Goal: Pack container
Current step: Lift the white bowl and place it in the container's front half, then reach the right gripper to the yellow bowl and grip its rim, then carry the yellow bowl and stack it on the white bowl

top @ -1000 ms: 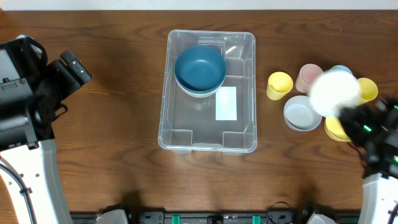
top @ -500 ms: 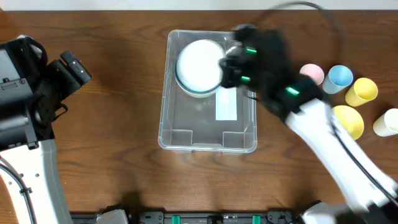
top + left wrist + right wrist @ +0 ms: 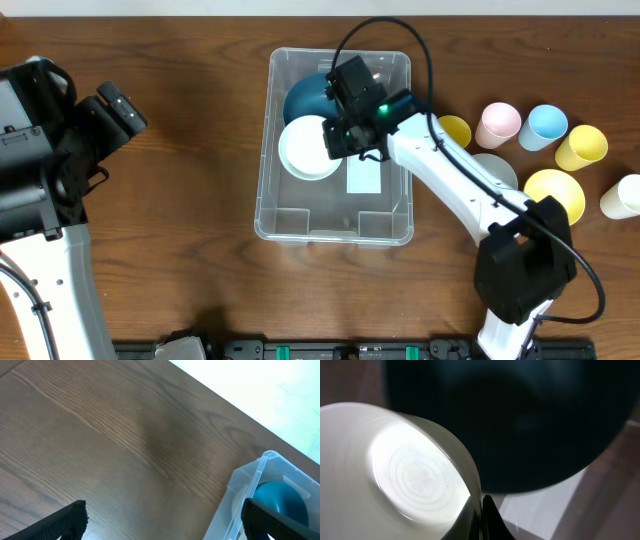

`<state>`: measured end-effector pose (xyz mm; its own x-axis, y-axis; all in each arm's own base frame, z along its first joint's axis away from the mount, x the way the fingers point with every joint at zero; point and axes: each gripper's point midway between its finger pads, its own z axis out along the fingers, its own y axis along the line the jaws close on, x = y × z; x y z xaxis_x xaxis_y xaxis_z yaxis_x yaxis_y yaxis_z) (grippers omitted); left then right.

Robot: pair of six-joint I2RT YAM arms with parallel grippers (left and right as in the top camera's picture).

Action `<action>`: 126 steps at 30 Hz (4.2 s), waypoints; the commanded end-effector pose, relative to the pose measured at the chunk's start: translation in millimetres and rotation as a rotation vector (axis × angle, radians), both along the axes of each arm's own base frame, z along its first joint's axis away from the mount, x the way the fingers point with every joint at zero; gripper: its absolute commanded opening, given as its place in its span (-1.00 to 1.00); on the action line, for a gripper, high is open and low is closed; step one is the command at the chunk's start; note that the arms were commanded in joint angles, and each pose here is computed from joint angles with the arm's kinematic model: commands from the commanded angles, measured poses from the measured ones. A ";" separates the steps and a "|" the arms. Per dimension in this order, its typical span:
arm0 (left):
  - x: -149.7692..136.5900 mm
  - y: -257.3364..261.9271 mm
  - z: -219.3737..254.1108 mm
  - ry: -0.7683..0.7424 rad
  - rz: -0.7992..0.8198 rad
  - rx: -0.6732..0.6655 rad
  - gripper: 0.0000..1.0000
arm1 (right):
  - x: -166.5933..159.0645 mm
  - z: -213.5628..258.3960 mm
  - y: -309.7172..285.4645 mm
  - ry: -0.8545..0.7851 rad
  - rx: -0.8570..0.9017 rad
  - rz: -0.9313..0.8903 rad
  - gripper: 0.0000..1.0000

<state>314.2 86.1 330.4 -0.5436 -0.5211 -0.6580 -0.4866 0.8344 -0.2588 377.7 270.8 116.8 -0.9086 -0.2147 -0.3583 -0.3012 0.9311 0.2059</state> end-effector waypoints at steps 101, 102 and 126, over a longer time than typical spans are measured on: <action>0.4 3.5 2.2 -0.003 0.013 0.006 0.96 | -168.4 -88.6 -418.4 0.304 -0.067 -1.548 -0.97; 0.4 3.5 2.2 -0.003 0.013 0.006 0.96 | -169.2 -83.5 -418.2 0.290 -0.066 -1.549 -0.98; 0.4 3.5 2.2 -0.003 0.013 0.006 0.96 | -53.7 158.0 -100.8 -0.351 0.243 -0.207 -0.97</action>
<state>314.2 86.1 330.4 -0.5436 -0.5211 -0.6580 -0.4866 0.8344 -0.2588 314.0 134.9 283.6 -0.7228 0.2131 -0.6574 -0.1180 0.8993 0.4212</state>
